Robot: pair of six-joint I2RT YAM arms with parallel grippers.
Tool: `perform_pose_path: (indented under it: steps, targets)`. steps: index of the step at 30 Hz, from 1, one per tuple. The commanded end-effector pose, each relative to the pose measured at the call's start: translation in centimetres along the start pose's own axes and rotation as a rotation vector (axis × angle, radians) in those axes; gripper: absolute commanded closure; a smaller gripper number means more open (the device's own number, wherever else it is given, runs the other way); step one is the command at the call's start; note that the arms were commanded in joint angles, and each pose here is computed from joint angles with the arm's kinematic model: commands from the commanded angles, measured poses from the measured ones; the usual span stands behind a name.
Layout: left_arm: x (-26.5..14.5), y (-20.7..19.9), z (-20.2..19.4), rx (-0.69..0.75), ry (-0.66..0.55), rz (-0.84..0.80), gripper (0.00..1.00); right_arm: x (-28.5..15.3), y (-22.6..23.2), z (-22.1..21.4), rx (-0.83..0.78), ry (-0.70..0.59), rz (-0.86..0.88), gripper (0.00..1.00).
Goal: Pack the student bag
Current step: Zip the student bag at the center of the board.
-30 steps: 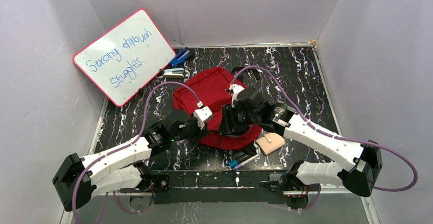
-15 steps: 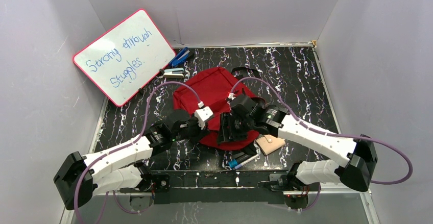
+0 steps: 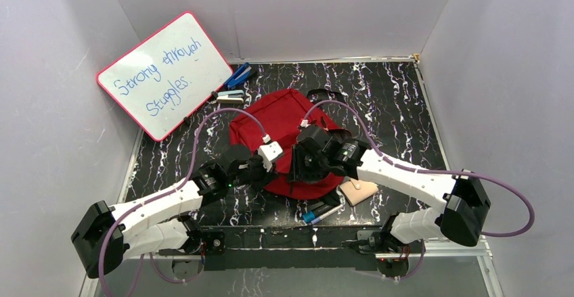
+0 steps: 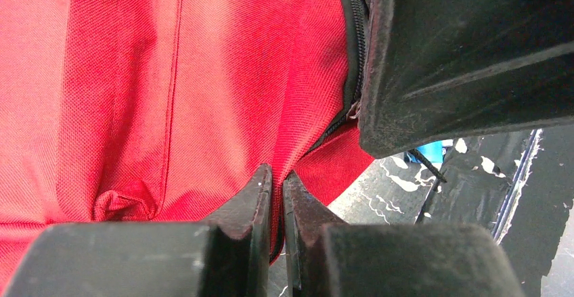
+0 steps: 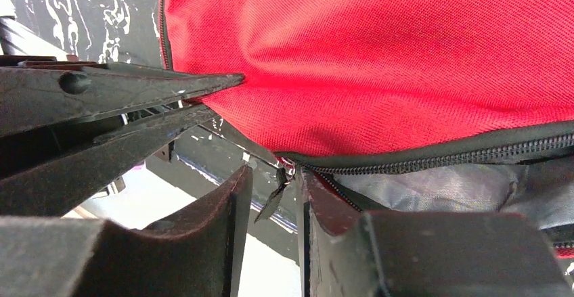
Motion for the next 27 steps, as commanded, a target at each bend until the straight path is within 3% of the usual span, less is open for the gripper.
perform_pose_path:
  steps: [1,12,18,25,27]
  targets:
    - [-0.3,-0.3,1.7,0.019,-0.065,-0.016,1.0,0.3,0.2,0.5,-0.011,-0.026,0.009,0.63]
    - [-0.2,-0.3,1.9,0.018,-0.068,-0.017,1.0,0.7,-0.7,-1.5,-0.01,0.038,-0.015,0.58]
    - [-0.3,-0.3,1.9,0.015,-0.07,-0.014,1.0,1.4,-1.2,-1.2,-0.002,-0.012,-0.043,0.69]
    - [-0.4,-0.2,1.8,0.017,-0.069,-0.01,1.0,1.0,-1.1,-0.6,-0.007,-0.081,-0.035,0.98]
    - [-0.4,-0.2,1.8,0.019,-0.069,-0.007,1.0,0.7,-1.6,-0.6,-0.011,-0.09,-0.057,1.0]
Point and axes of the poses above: each gripper's point midway between its finger pads, its own x axis out along the fingers, its own y axis along the line the jaws close on, z = x × y, the point moved 4 cm from there along -x, back along the fingers, and after that the axes turned 13 degrees about -x, right-handed, at the moved point
